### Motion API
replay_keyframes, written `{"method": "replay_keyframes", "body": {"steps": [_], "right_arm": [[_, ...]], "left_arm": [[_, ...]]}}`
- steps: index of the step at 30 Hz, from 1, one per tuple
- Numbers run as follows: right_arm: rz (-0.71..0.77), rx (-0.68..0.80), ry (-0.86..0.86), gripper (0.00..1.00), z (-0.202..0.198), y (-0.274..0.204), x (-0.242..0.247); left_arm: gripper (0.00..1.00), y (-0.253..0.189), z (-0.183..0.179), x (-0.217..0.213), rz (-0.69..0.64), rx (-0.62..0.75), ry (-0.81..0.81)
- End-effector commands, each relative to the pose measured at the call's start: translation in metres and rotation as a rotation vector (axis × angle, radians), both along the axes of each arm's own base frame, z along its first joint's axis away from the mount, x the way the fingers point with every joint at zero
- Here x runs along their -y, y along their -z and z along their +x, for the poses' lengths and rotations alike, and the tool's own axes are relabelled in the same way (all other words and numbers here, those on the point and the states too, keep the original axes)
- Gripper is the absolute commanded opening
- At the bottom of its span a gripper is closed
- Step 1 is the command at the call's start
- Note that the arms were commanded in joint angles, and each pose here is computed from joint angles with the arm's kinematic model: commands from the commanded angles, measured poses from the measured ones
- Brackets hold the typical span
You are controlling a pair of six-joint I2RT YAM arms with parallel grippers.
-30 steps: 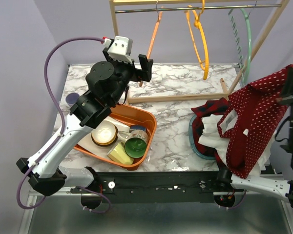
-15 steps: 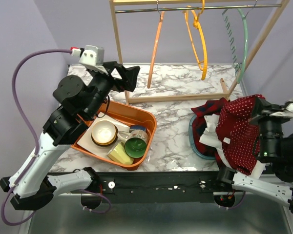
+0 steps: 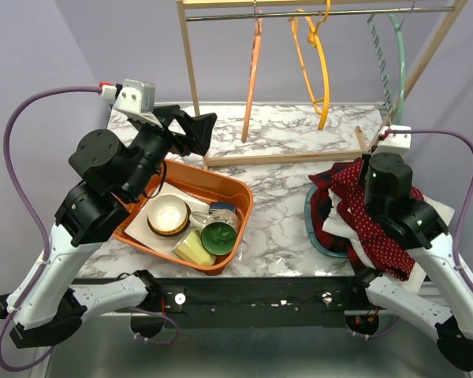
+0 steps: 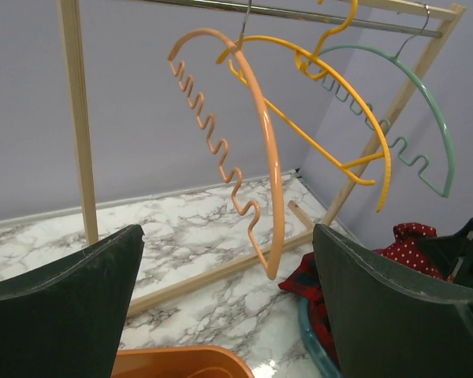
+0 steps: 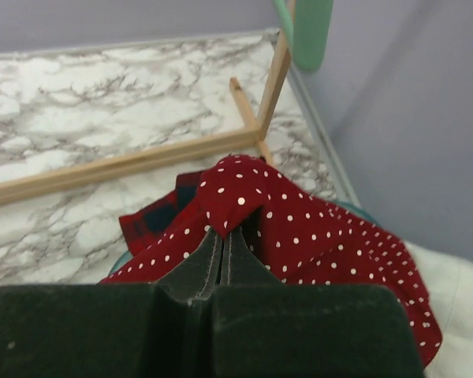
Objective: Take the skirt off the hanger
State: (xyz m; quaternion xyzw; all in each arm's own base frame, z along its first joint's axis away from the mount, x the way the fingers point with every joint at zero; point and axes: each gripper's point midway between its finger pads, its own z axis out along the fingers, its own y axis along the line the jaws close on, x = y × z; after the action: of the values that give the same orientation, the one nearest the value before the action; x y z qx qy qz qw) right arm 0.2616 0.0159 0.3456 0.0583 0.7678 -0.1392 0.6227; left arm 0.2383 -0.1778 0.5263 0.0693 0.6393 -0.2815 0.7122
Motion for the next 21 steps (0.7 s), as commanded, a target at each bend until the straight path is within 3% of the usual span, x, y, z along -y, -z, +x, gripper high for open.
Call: {"method": "replay_keyframes", "body": {"steps": [1, 5, 9, 14, 20, 21], "right_arm": [[0.243, -0.003, 0.005, 0.01, -0.021, 0.027, 0.001], [0.354, 0.029, 0.198, 0.01, -0.037, 0.057, 0.028], [0.408, -0.064, 0.407, 0.01, -0.058, 0.115, 0.05], [0.59, -0.132, 0.503, 0.01, -0.057, 0.175, 0.044], [0.945, -0.392, 0.621, 0.01, -0.06, 0.289, 0.023], [1.038, -0.417, 0.564, 0.01, -0.051, 0.295, 0.008]], "left_arm": [[0.99, -0.007, -0.009, -0.012, 0.007, 0.018, -0.011], [0.99, -0.004, -0.01, -0.018, 0.017, 0.026, -0.029], [0.99, -0.005, -0.017, -0.025, 0.01, 0.039, -0.03], [0.99, -0.003, -0.022, -0.03, -0.023, 0.052, -0.027], [0.99, -0.006, -0.027, -0.034, -0.037, 0.059, -0.027], [0.99, -0.006, -0.028, -0.036, -0.038, 0.061, -0.031]]}}
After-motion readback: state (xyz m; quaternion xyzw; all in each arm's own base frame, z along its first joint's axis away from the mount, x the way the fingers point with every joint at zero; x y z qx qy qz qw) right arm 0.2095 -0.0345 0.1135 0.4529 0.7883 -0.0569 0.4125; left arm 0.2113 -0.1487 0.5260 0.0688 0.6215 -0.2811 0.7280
